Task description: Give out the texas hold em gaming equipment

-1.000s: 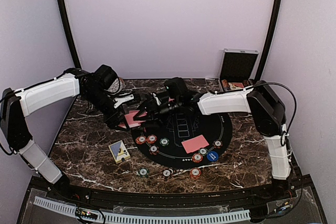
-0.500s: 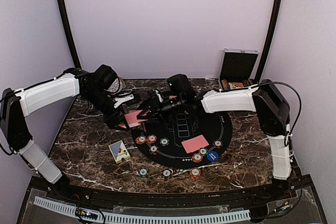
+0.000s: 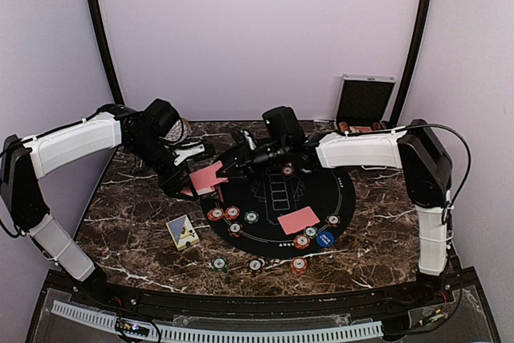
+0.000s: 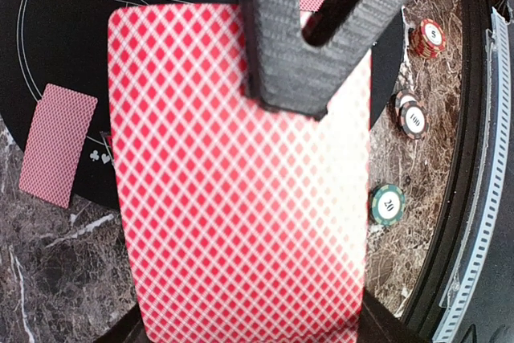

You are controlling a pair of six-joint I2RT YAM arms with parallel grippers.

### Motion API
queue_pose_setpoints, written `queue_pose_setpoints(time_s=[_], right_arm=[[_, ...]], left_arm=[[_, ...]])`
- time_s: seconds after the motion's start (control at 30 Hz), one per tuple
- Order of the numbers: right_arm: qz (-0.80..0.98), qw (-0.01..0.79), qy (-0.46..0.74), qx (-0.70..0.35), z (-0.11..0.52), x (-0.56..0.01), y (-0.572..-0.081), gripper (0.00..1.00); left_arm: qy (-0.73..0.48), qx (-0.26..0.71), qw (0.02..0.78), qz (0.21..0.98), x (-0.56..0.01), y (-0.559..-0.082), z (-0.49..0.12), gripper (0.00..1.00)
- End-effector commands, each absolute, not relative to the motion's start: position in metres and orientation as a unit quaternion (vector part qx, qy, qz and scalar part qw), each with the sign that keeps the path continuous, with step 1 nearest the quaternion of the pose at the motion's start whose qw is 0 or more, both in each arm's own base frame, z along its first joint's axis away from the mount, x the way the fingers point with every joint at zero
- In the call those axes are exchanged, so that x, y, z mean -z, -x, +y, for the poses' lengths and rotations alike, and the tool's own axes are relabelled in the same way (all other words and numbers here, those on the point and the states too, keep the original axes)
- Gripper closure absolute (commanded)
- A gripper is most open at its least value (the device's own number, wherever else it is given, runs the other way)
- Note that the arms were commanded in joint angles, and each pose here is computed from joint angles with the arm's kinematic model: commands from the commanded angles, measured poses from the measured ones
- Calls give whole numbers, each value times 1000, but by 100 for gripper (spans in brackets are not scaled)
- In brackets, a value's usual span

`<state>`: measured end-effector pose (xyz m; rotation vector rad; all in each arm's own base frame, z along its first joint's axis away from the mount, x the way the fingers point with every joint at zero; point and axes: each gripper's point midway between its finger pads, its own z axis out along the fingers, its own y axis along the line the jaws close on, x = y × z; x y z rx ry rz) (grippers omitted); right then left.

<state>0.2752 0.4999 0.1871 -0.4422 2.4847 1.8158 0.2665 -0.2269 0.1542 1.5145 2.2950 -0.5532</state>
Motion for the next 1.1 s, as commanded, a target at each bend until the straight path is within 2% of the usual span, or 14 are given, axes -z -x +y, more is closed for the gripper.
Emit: queue_pose_setpoints(time_s=[0.0,0.23,0.33,0.5,0.7,0.9,1.07], right_arm=[[790,40,145,-595,491,-214,-278,100],[822,50,129,-552,461,-201,-294,100],[844,77,130,-514,437,-197,-309,100],[921,170,132,-325,375,-177,-352,100],[958,238,126,-98,305,-161,-384,100],[944,282,131,113,256,-163,-397,100],[924,275,159,214,256,-150,-394,100]], left_arm=[[-533,196,182,803,-163,-266,-226,100],[-534,186,180,805,-160,-266,-222,100],[-534,183,180,806,-160,-266,-221,100],[-534,180,182,806,-160,-265,-220,100],[-534,181,183,806,-161,-265,-220,100],[-533,182,181,807,-161,-264,-220,100],[-531,185,182,807,-162,-265,-221,100]])
